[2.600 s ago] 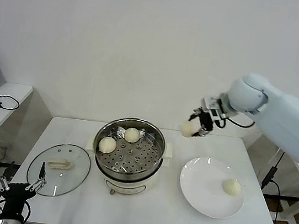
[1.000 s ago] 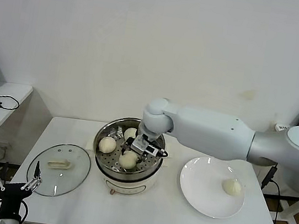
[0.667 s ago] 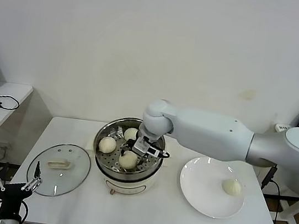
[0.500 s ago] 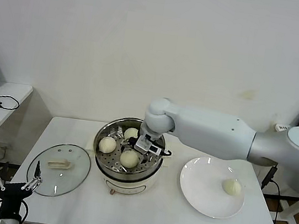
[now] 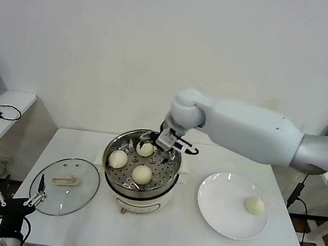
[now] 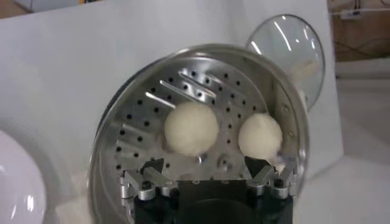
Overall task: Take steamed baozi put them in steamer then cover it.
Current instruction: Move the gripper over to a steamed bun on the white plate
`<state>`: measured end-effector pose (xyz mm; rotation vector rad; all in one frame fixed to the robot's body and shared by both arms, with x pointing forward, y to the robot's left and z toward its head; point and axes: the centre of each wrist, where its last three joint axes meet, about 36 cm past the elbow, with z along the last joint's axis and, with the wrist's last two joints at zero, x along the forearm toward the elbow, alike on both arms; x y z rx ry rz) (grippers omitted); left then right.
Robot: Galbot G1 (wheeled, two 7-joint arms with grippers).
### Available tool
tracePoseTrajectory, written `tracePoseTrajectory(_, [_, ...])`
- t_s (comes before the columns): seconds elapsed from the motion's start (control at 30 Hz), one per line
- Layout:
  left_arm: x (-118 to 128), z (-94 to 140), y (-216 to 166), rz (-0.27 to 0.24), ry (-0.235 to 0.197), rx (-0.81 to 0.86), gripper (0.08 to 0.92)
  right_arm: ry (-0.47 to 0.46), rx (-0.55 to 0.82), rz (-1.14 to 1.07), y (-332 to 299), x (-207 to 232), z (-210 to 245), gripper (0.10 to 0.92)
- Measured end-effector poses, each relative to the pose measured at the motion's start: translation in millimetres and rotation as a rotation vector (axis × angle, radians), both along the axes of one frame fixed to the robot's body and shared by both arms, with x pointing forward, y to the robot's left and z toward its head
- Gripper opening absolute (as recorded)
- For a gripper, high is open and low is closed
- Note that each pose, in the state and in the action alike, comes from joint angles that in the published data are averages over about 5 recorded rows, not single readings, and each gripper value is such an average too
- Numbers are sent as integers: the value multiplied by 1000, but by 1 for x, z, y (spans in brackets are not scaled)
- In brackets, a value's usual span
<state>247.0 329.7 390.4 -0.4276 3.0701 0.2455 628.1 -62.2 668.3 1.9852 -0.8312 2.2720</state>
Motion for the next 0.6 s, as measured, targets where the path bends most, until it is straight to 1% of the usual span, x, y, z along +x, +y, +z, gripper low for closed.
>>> tracePoseTrajectory(0.13, [2,1,1,-8,-2,1,823,0,16,-133,-27,2,15,823])
tracePoseTrajectory(0.3, [5,3,1,-21,-4,1,823,18,40,-338,-71,0,21,823])
tracePoseTrajectory(0.43, [8,4,1,-32,-3,3,823,38,59,-489,-112,-6,17,823])
tracePoseTrajectory(0.6, [9,2,0,-42,6,6,823,76,61,-648,-166,-17,-2,823])
